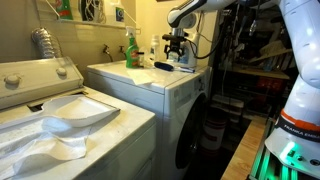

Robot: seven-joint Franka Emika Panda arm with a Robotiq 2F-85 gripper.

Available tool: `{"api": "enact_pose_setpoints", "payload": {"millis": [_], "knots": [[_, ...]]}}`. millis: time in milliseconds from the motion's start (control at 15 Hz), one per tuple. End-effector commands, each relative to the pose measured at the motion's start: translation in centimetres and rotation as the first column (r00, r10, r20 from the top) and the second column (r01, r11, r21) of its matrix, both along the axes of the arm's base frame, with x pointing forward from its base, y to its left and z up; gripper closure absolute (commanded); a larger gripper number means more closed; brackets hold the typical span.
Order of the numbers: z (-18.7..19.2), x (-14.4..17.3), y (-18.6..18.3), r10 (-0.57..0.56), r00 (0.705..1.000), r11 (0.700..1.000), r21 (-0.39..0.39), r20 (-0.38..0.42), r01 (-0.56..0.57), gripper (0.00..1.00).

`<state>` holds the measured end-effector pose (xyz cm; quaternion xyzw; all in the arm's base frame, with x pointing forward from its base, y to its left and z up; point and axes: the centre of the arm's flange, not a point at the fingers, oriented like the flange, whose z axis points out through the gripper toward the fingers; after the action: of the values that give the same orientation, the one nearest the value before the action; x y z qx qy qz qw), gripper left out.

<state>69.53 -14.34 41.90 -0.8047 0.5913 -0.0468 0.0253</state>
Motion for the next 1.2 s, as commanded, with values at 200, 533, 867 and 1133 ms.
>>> {"api": "enact_pose_setpoints", "payload": {"millis": [200, 533, 867, 1133], "knots": [[0.2, 0.1, -0.3, -0.048, 0.998, 0.999, 0.007, -0.034, 0.048, 0.48], [0.3, -0.4, -0.2, -0.052, 0.997, 0.999, 0.001, -0.054, 0.052, 0.38], [0.6, -1.3, -0.3, -0.054, 0.997, 0.998, 0.017, -0.059, 0.055, 0.10], [0.8, -1.4, -0.1, -0.049, 0.996, 0.999, 0.010, -0.074, 0.050, 0.00]]}}
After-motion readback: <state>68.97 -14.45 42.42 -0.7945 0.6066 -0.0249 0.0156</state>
